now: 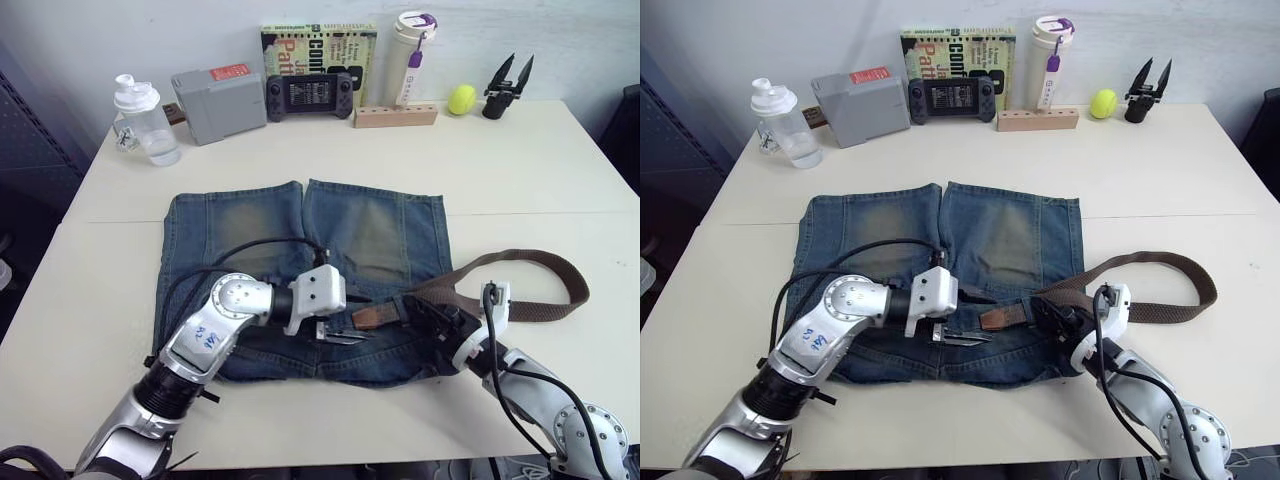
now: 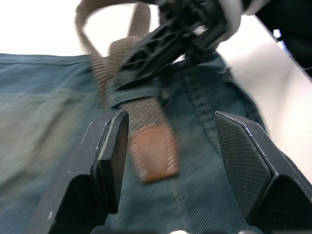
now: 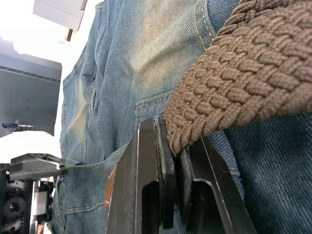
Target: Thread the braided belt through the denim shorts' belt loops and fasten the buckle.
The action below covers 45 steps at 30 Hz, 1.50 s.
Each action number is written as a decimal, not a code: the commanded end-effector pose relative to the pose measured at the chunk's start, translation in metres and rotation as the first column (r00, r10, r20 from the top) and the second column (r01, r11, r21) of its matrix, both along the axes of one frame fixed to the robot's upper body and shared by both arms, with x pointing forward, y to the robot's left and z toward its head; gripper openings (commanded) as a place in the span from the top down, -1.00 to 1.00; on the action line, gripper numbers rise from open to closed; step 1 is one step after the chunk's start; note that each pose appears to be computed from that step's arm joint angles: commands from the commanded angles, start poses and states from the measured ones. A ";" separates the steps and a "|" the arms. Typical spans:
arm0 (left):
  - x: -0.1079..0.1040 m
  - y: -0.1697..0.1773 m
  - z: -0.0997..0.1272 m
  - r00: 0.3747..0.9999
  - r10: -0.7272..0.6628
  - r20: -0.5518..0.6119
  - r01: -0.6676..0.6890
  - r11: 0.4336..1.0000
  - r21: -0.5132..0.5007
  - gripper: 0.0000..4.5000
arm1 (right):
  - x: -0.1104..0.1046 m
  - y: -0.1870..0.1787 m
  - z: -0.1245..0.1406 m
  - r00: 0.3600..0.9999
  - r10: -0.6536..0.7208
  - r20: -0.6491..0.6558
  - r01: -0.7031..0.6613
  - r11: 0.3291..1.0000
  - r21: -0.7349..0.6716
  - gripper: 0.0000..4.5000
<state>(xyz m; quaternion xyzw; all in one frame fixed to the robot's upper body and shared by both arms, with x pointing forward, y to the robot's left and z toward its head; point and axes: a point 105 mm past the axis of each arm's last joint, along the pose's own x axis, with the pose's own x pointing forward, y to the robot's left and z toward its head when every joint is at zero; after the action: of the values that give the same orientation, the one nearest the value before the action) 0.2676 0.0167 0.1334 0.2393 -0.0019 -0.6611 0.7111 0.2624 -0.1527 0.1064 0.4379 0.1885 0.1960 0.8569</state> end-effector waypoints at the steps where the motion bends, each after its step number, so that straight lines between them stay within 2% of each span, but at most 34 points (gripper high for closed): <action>1: 0.011 -0.003 -0.001 0.986 0.044 0.159 -0.054 0.997 0.062 -0.38 | -0.001 0.002 0.013 0.999 -0.006 0.040 0.005 1.000 0.026 1.00; 4: 0.020 -0.002 0.000 0.951 0.089 0.295 -0.119 0.990 0.083 -0.38 | -0.002 0.000 0.013 0.999 -0.015 0.036 0.014 0.999 0.035 1.00; 6: 0.025 -0.002 0.003 0.925 0.125 0.358 -0.155 0.986 0.057 -0.38 | -0.002 0.000 0.013 0.999 -0.016 0.034 0.015 0.999 0.038 1.00; 11: 0.024 -0.006 0.015 0.909 0.159 0.385 -0.160 0.987 -0.030 -0.38 | -0.001 0.001 0.012 0.999 -0.012 0.033 0.010 0.999 0.042 1.00; 16: 0.018 -0.010 0.016 0.908 0.119 0.401 -0.114 0.993 -0.034 -0.38 | 0.000 0.002 0.011 0.999 -0.007 0.032 0.006 0.999 0.045 1.00; 18: 0.012 -0.011 0.012 0.915 0.081 0.394 -0.082 0.997 -0.016 -0.38 | 0.000 0.002 0.011 0.999 -0.006 0.032 0.004 0.999 0.046 1.00; 21: 0.005 -0.011 0.012 0.959 0.075 0.273 -0.060 0.996 -0.064 -0.38 | 0.001 0.001 0.010 0.999 -0.009 0.030 0.008 0.999 0.047 1.00; 23: 0.001 -0.011 0.017 0.987 0.080 0.142 -0.061 0.990 -0.130 -0.38 | 0.001 0.001 0.010 1.000 -0.011 0.027 0.010 0.999 0.044 1.00; 25: 0.000 -0.012 0.015 0.995 0.066 0.079 -0.057 0.991 -0.119 -0.38 | 0.002 0.000 0.009 1.000 -0.011 0.025 0.010 0.999 0.043 1.00; 27: 0.003 -0.012 0.004 0.991 0.055 0.124 -0.051 0.998 -0.037 -0.38 | 0.002 0.002 0.010 1.000 -0.009 0.025 0.008 0.999 0.046 1.00; 33: 0.014 -0.014 -0.012 0.958 0.054 0.281 -0.083 0.992 0.093 -0.38 | 0.003 0.003 0.013 0.999 -0.010 0.033 0.009 0.999 0.051 1.00; 37: 0.032 -0.014 -0.007 0.901 0.121 0.416 -0.170 0.982 0.084 -0.38 | 0.002 0.004 0.014 0.999 -0.011 0.038 0.009 0.999 0.053 1.00; 39: 0.036 -0.014 -0.001 0.872 0.150 0.465 -0.194 0.980 0.046 -0.38 | 0.001 0.004 0.014 0.999 -0.012 0.041 0.009 0.998 0.056 1.00; 42: 0.034 -0.013 0.003 0.861 0.169 0.481 -0.189 0.982 -0.006 -0.38 | 0.001 0.005 0.014 0.999 -0.010 0.044 0.008 0.998 0.058 1.00; 45: 0.027 -0.013 0.001 0.871 0.147 0.469 -0.162 0.987 -0.007 -0.38 | 0.001 0.005 0.014 0.999 -0.009 0.045 0.007 0.998 0.059 1.00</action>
<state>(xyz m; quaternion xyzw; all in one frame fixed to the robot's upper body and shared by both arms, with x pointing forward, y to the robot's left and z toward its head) 0.3001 0.0049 0.1244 0.4101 -0.1185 -0.5241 0.7369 0.2662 -0.1546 0.1107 0.4565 0.1744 0.1846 0.8527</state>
